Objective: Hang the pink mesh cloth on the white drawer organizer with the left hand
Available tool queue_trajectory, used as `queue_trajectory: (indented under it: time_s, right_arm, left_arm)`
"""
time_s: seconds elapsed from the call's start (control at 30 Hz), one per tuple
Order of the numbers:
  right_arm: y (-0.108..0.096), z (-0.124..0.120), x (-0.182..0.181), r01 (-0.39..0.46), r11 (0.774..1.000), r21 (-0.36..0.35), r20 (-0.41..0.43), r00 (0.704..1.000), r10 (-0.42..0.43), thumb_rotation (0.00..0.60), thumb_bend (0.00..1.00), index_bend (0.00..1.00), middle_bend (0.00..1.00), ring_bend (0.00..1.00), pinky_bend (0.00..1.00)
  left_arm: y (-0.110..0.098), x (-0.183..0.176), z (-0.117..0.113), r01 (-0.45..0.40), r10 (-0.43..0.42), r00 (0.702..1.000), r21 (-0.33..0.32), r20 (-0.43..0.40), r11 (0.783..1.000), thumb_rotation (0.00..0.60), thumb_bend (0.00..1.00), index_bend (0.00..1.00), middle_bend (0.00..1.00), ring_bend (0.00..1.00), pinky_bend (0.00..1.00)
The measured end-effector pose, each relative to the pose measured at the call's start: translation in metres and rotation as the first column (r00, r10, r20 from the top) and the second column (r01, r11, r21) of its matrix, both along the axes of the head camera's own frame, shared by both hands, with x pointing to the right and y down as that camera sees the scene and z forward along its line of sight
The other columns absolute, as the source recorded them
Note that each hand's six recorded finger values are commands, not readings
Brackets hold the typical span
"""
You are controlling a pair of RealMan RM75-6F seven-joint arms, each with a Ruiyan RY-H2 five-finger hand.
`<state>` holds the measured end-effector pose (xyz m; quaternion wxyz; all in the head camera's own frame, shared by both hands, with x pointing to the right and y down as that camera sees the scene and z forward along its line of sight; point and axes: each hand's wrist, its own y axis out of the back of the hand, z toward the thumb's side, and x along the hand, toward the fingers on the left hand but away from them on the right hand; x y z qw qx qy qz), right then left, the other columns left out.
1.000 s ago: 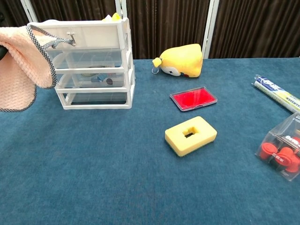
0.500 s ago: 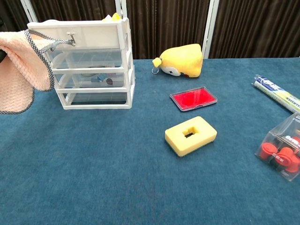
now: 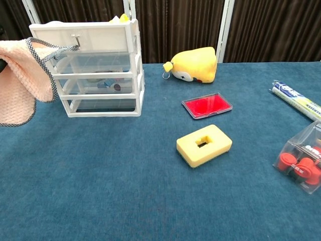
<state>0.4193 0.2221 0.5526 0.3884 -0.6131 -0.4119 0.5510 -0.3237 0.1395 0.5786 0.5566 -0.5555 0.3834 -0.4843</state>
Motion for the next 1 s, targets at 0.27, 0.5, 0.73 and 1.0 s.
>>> queue_trajectory:
  time_s: [0.27,0.5,0.73,1.0]
  right_arm:
    - [0.0,0.0,0.0,0.0,1.0,0.001,0.0,1.0,0.0,0.6,0.0,0.0,0.0,0.0,0.0]
    - [0.0,-0.001,0.0,-0.004,1.0,0.004,-0.001,1.0,0.004,0.6,0.0,0.0,0.0,0.0,0.0]
    - [-0.001,-0.001,0.001,-0.006,1.0,0.005,-0.001,1.0,0.006,0.6,0.0,0.0,0.0,0.0,0.0]
    - [-0.001,-0.002,0.001,-0.007,1.0,0.008,0.001,1.0,0.007,0.6,0.0,0.0,0.0,0.0,0.0]
  left_arm:
    - [0.003,-0.012,0.008,0.02,-0.019,0.999,-0.024,0.031,1.0,0.6,0.78,0.98,1.0,0.95,0.76]
    - [0.005,-0.009,0.02,0.021,-0.019,0.999,-0.054,0.044,0.998,0.6,0.72,0.95,1.0,0.94,0.76]
    - [0.003,0.004,0.032,0.002,0.001,0.999,-0.071,0.053,0.997,0.6,0.47,0.8,0.93,0.9,0.76]
    - [0.002,0.012,0.044,-0.002,0.012,0.996,-0.113,0.087,0.994,0.6,0.16,0.54,0.64,0.65,0.63]
